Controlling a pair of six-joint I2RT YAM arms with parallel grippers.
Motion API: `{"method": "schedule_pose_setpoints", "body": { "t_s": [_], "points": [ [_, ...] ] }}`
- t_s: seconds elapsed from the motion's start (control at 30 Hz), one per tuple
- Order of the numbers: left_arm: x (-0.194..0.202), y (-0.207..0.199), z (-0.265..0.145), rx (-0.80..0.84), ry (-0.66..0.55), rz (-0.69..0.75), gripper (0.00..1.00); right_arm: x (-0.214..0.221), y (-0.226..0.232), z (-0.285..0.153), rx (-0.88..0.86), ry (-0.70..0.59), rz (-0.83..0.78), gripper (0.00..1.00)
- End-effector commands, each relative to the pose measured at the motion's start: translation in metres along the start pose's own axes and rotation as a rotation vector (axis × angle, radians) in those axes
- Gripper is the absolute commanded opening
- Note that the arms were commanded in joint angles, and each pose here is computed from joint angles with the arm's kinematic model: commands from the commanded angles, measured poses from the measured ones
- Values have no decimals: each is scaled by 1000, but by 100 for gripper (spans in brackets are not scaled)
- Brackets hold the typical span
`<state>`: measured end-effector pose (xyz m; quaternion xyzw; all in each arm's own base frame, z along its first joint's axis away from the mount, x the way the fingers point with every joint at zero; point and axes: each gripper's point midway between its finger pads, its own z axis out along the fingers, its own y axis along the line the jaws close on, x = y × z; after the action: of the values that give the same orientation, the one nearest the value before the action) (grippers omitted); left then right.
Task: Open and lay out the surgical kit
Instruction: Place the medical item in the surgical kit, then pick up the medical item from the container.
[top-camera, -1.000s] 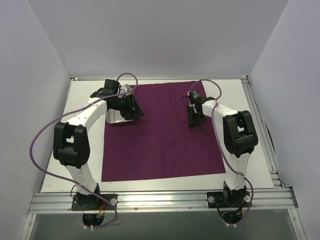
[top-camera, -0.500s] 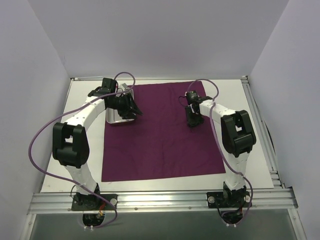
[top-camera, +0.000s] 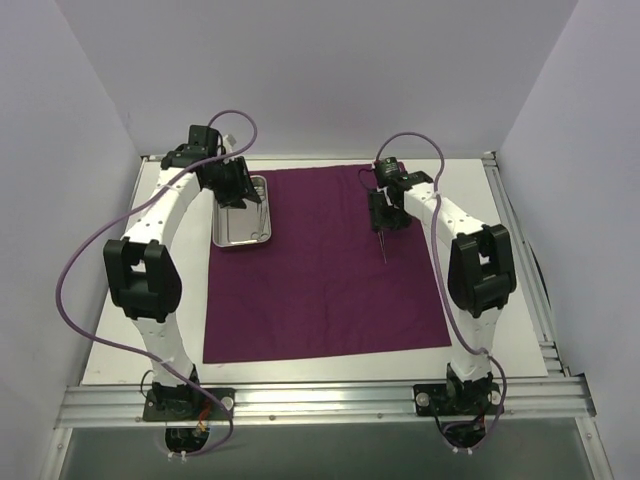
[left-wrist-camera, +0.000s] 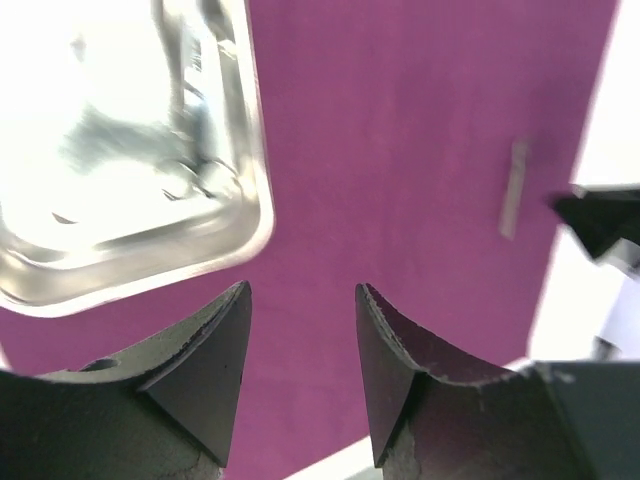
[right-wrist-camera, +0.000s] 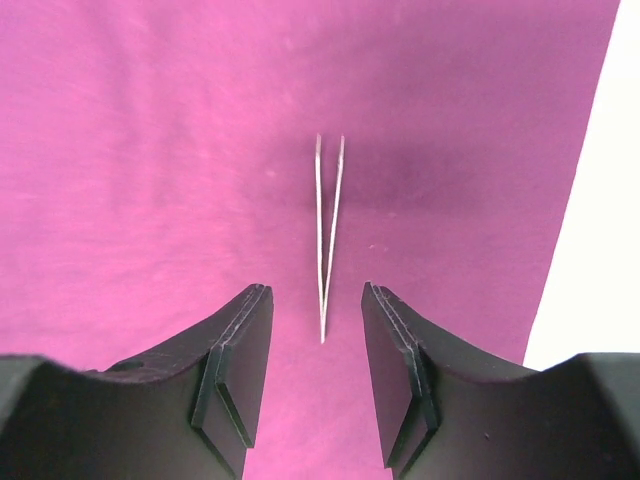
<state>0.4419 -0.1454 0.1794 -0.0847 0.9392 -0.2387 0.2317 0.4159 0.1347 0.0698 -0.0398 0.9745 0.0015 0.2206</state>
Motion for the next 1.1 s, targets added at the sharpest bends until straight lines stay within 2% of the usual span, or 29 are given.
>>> {"method": "schedule_pose_setpoints", "body": {
  "t_s": [0.0,0.13,0.33,0.43,0.73,1.07],
  "points": [
    [-15,33,14,-156,1,79,55,-22,4,-53,-37,-70,13,42],
    [-37,48,33,-210,-30,135,54,-24,14,-66,-87,-69,17,43],
    [-62,68,75,-269,-44,176,46,-9,14,-66,-82,-26,2,43],
    [-79,65,82,-272,-83,188,45,-1,12,-65,-77,-7,-5,43],
    [-80,83,124,-326,-58,189,46,2,7,-71,-62,-6,-17,44],
    [-70,64,150,-297,-61,222,46,19,-1,-71,-54,14,-8,44]
  ]
}}
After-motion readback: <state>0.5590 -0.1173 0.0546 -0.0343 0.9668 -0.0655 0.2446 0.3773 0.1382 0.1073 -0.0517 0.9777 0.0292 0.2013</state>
